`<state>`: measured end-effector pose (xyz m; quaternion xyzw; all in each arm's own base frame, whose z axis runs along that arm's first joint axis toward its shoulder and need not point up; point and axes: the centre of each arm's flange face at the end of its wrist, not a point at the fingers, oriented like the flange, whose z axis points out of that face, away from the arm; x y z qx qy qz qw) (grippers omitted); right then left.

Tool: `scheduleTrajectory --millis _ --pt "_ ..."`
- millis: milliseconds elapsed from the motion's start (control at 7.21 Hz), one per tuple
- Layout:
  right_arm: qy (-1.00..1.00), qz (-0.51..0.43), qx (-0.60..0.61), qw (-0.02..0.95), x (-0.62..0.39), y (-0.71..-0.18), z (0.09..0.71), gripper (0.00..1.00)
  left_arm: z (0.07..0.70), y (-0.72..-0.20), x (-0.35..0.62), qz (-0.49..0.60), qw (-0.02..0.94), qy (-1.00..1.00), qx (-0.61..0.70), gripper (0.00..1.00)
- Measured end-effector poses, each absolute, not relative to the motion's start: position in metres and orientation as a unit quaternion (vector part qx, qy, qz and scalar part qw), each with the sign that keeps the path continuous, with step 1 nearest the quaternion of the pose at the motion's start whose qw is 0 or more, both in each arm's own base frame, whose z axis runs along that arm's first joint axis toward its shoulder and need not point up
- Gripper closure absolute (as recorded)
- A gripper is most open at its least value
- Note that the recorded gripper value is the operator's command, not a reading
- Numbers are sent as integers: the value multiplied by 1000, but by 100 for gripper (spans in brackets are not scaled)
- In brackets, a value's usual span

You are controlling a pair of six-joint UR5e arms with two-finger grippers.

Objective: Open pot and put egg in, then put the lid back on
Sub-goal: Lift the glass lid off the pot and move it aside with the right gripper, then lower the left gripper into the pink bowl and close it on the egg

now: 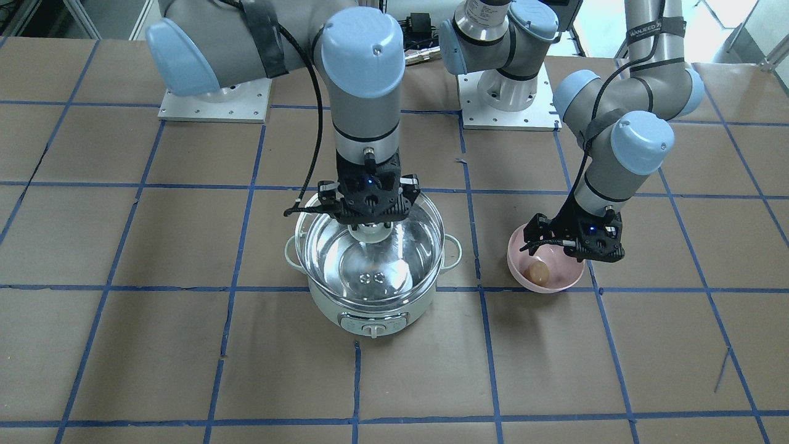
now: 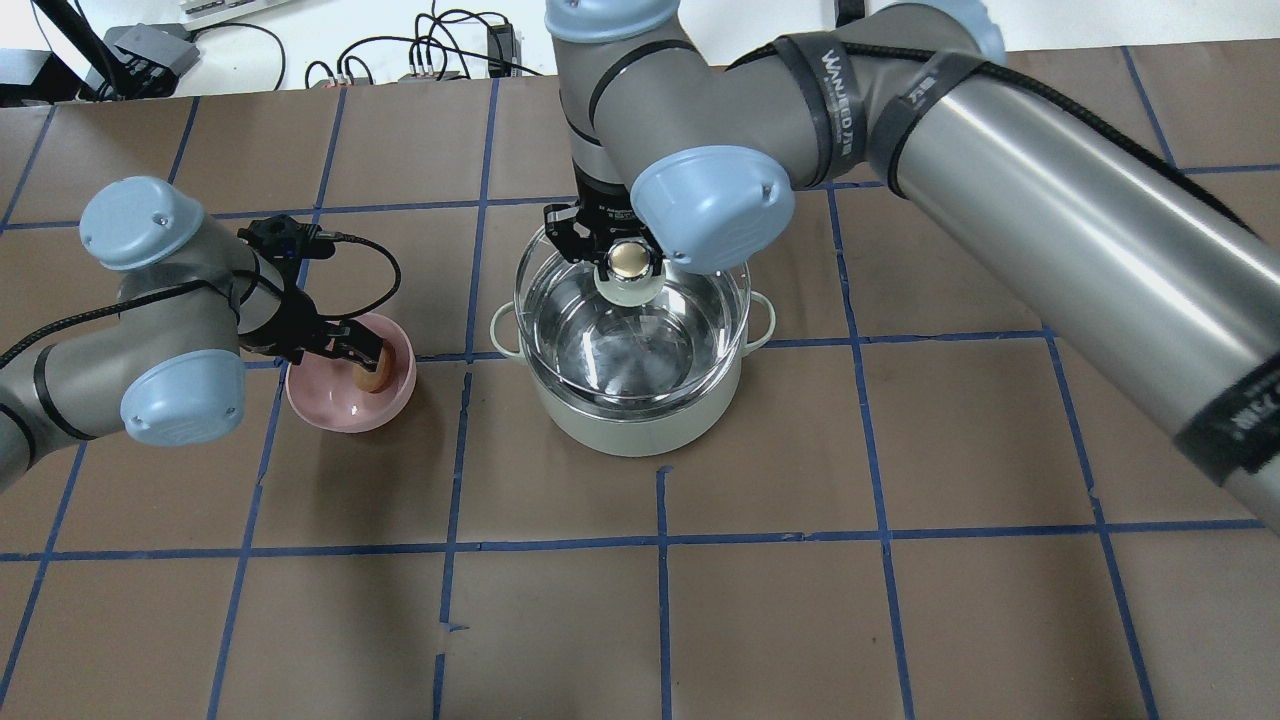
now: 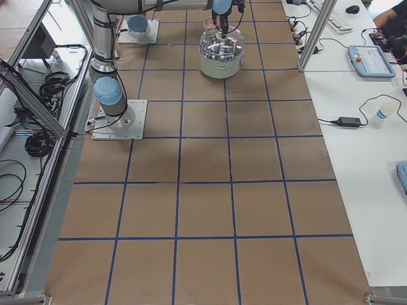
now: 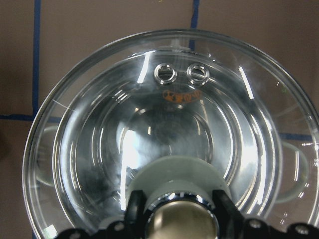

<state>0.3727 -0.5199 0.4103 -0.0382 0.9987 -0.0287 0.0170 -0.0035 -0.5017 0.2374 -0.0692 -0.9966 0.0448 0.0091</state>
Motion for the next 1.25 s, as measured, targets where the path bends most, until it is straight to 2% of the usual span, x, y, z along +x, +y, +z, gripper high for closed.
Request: scheduleTrajectory --millis 277,555,1248 --pt "1000 -18 5 10 285 -512 474 99 233 -503 -5 42 13 -997 -69 1" --pt "999 -2 44 9 178 -501 510 99 226 -506 -6 46 22 -996 -70 1" --pt "998 -5 63 6 137 -487 518 98 210 -511 -6 42 27 -996 -70 2"
